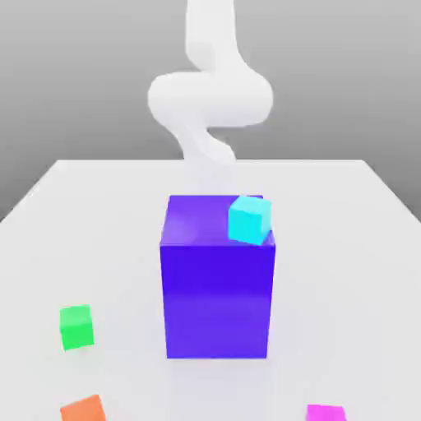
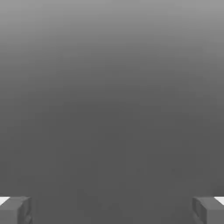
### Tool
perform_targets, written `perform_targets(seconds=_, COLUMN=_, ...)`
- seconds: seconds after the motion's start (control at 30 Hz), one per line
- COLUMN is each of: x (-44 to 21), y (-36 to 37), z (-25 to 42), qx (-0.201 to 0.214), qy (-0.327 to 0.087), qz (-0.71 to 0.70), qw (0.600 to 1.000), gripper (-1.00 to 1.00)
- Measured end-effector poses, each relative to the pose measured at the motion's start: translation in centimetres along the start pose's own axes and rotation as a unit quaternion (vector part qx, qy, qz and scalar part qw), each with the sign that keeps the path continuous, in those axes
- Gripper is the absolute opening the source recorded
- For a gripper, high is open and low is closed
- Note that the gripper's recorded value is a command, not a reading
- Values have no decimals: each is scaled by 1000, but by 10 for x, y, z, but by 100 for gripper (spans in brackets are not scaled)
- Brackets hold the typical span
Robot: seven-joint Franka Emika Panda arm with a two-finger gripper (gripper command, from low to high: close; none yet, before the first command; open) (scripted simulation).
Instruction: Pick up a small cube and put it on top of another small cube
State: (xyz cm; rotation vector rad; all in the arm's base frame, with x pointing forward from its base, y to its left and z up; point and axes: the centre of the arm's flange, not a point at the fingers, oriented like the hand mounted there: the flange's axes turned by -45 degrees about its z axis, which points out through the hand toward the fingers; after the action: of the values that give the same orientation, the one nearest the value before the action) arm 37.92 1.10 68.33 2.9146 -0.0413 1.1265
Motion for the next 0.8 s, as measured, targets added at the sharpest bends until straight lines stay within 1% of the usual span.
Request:
perform_targets(seconds=0.2, x=-1, y=-28, z=106, qx=-24, qy=-74, qz=2, qw=997, gripper=0)
perform_targets(seconds=0.4, x=-25, y=-55, z=207, qx=-37, qy=-144, qz=3, qw=989, gripper=0)
perform_targets(seconds=0.6, x=-69, y=-82, z=301, qx=-39, qy=-212, qz=4, qw=976, gripper=0)
perform_targets(seconds=0.8, x=-130, y=-110, z=382, qx=-30, qy=-279, qz=11, qw=960, gripper=0)
